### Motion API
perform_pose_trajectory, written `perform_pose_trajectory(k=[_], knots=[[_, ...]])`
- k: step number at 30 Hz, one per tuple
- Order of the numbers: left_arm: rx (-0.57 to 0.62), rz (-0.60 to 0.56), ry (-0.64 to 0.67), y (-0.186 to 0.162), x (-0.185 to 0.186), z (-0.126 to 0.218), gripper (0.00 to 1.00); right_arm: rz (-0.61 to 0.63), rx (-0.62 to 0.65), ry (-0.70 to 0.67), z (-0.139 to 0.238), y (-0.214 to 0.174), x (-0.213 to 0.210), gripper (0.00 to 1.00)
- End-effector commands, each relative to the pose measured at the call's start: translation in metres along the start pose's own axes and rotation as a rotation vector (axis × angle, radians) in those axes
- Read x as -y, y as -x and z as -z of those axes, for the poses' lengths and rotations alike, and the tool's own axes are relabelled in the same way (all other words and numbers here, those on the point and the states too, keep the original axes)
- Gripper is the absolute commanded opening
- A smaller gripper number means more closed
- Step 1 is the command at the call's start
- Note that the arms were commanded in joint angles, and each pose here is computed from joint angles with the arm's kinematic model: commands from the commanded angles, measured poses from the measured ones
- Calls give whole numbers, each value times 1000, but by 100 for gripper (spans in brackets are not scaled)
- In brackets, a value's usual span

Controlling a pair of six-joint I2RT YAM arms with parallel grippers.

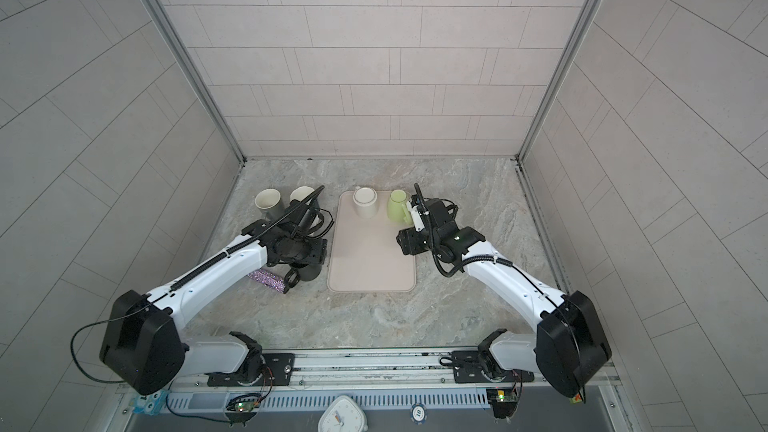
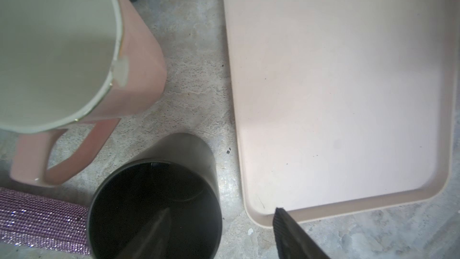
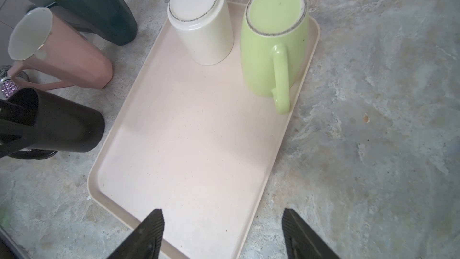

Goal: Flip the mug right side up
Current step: 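Set the black mug upright by the pink mug while the right gripper moves, then lower the right gripper onto the upside-down light-green mug and close on it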

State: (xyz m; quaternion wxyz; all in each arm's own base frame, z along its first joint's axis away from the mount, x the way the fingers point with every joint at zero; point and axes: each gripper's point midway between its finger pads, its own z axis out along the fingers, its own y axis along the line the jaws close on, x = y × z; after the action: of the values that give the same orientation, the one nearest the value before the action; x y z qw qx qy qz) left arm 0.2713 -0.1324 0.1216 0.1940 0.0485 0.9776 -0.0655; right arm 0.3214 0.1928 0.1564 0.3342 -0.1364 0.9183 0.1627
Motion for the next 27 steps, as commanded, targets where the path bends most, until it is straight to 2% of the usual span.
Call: perform_pose_trajectory(k=[1,5,9,12,16,18,27], knots=[[58,-10,-34,9,3,31,80,73,14,-46,-16,22,3,69],[116,-14,-53,14,4,54,85,129,-28,-118,-38,40,10,48],[184,-18,-83,20,6,73,87,173,-94,-240,-51,55,32,48],[243,-21,-96,25,6,83,98,193,-138,-299,-55,65,43,47],[275,-29,-120,28,9,94,99,215,-193,-304,-66,70,50,43],[284,-34,-128,29,10,98,99,211,-224,-306,-72,69,53,37],[290,-47,-157,30,16,95,100,189,-264,-259,-84,64,55,37]])
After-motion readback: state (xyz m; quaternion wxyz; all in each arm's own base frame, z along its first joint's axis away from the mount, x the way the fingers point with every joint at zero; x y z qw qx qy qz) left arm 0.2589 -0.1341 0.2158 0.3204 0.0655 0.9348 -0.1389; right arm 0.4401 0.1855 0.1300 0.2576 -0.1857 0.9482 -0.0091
